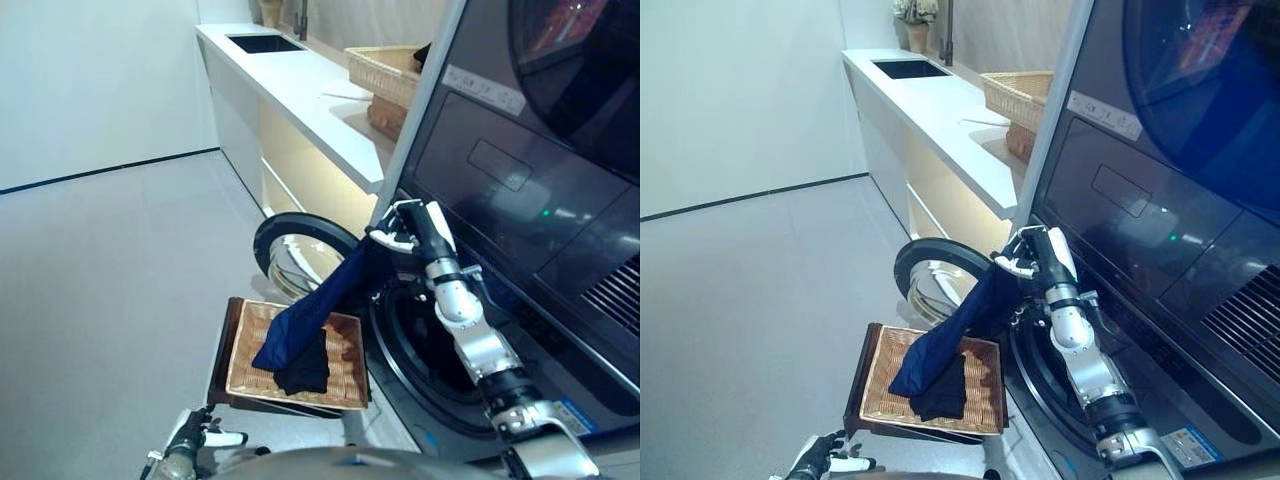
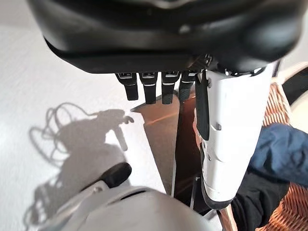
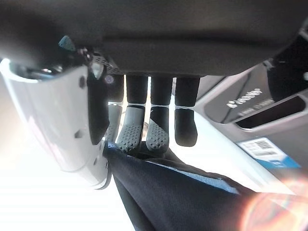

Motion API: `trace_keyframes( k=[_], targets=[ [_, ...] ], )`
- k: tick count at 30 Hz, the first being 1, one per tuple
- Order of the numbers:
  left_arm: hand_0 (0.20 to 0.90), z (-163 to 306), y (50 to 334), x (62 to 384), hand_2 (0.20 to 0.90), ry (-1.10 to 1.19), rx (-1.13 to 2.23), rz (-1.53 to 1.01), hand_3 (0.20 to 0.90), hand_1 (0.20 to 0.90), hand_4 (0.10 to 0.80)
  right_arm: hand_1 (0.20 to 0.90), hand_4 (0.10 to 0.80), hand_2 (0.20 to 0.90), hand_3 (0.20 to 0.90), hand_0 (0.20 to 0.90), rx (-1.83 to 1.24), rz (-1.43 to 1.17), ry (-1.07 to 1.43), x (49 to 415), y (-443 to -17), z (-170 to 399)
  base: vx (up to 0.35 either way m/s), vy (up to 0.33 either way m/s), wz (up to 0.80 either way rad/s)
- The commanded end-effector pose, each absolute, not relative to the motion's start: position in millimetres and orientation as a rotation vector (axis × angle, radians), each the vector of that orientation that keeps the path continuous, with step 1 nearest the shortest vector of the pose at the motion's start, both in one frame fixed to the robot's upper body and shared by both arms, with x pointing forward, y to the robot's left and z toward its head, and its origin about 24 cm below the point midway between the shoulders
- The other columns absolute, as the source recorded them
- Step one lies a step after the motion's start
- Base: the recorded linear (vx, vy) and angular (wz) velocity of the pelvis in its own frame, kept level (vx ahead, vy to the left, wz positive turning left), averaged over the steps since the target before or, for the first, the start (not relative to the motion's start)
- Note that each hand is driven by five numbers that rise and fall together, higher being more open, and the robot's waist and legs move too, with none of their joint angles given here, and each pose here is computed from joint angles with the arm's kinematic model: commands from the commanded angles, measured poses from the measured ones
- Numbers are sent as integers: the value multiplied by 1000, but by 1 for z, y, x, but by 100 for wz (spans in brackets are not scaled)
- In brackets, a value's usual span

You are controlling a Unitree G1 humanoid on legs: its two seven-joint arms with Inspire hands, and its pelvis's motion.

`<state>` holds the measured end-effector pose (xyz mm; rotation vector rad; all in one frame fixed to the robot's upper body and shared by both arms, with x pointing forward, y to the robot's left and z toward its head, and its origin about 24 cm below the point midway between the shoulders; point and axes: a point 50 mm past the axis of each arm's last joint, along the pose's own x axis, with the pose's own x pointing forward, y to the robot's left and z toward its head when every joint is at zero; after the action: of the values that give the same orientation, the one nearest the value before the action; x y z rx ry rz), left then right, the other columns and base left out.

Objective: Pick up the clothes and place them into the washing machine

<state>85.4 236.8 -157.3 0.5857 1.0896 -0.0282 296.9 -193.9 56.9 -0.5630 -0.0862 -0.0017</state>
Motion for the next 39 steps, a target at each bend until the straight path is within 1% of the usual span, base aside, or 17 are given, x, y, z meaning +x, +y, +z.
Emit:
trace_keyframes(
  k=[1, 6, 10, 11, 16, 26, 39],
  targets=[
    [900, -148, 210, 130, 900, 883, 653, -128, 900, 900, 800, 200, 300, 200, 200, 200, -632, -90, -461, 317, -198, 144, 3, -1, -5],
    [900, -149, 210, 128, 900, 896, 660, -141, 900, 900, 800, 200, 300, 200, 200, 200, -669, -87, -527, 327, -192, 165, 1, 0, -1],
    [900, -152, 206, 124, 900, 913, 649, -152, 900, 900, 800, 200, 300, 200, 200, 200, -683, -84, -582, 335, -185, 184, 0, 4, -2],
    [900, -154, 202, 121, 900, 926, 648, -168, 900, 900, 800, 200, 300, 200, 200, 200, -682, -86, -619, 338, -181, 196, 5, 10, -4],
    [900, -157, 199, 115, 900, 953, 649, -186, 900, 900, 800, 200, 300, 200, 200, 200, -675, -94, -696, 340, -174, 219, 2, 2, -1],
    [900, -158, 198, 112, 900, 972, 648, -194, 900, 900, 800, 200, 300, 200, 200, 200, -674, -82, -812, 344, -161, 259, 0, 2, -1],
    [900, -159, 196, 110, 900, 982, 645, -192, 900, 900, 800, 200, 300, 200, 200, 200, -714, -35, -828, 350, -148, 270, 1, 2, -1]
  ],
)
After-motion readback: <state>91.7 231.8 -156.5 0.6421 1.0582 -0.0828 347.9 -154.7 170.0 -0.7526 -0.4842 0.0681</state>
